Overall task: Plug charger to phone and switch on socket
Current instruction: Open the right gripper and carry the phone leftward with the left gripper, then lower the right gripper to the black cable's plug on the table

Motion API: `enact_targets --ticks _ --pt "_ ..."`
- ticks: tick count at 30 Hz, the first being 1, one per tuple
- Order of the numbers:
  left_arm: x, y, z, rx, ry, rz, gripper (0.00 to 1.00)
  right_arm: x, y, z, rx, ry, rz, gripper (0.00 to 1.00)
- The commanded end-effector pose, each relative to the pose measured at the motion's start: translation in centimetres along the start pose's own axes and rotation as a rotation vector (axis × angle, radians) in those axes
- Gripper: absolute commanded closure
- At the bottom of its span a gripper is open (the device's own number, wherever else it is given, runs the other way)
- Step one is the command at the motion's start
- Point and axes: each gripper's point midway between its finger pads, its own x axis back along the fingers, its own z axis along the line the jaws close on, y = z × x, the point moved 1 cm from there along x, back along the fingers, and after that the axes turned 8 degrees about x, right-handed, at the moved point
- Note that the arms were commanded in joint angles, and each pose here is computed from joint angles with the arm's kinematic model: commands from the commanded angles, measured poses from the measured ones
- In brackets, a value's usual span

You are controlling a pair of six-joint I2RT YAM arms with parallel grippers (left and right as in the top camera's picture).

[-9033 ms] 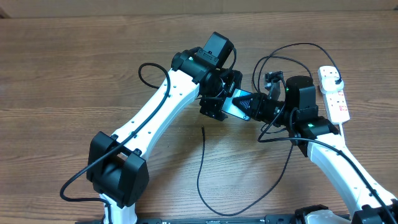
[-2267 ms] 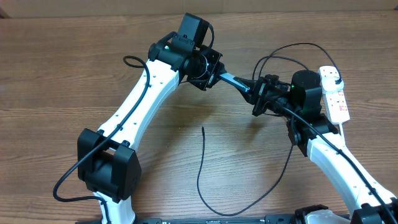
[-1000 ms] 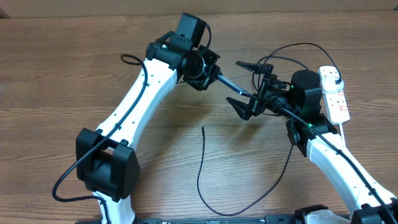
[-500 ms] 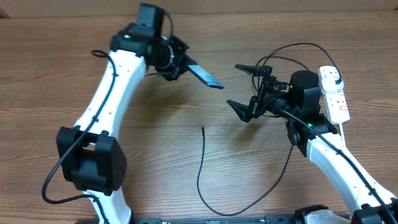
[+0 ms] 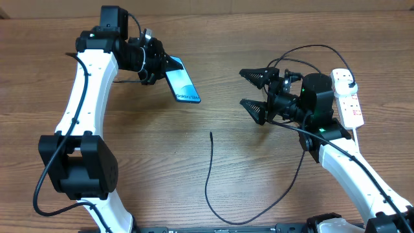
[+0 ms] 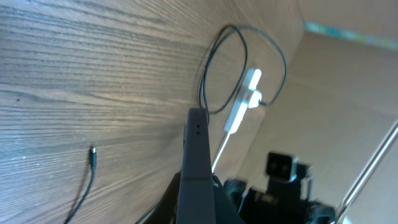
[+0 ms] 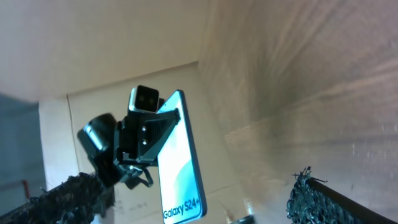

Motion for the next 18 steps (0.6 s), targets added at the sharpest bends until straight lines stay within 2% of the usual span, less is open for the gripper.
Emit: enact_targets --ticks 1,7,18 --pt "1.5 -1.1 -1.6 -0.141 -0.086 0.034 0.96 0.2 0.4 2.1 0.193 0.042 -0.018 0.01" --pt "2.9 -0.9 -2.1 -0.199 -0.172 0.056 0.95 0.4 0.5 3.9 0.331 0.014 -0.002 0.01" --pt "4.4 -0.2 -2.2 -0.302 -0.227 0.034 0.96 3.2 2.0 4.6 0.552 -0.318 -0.055 0.01"
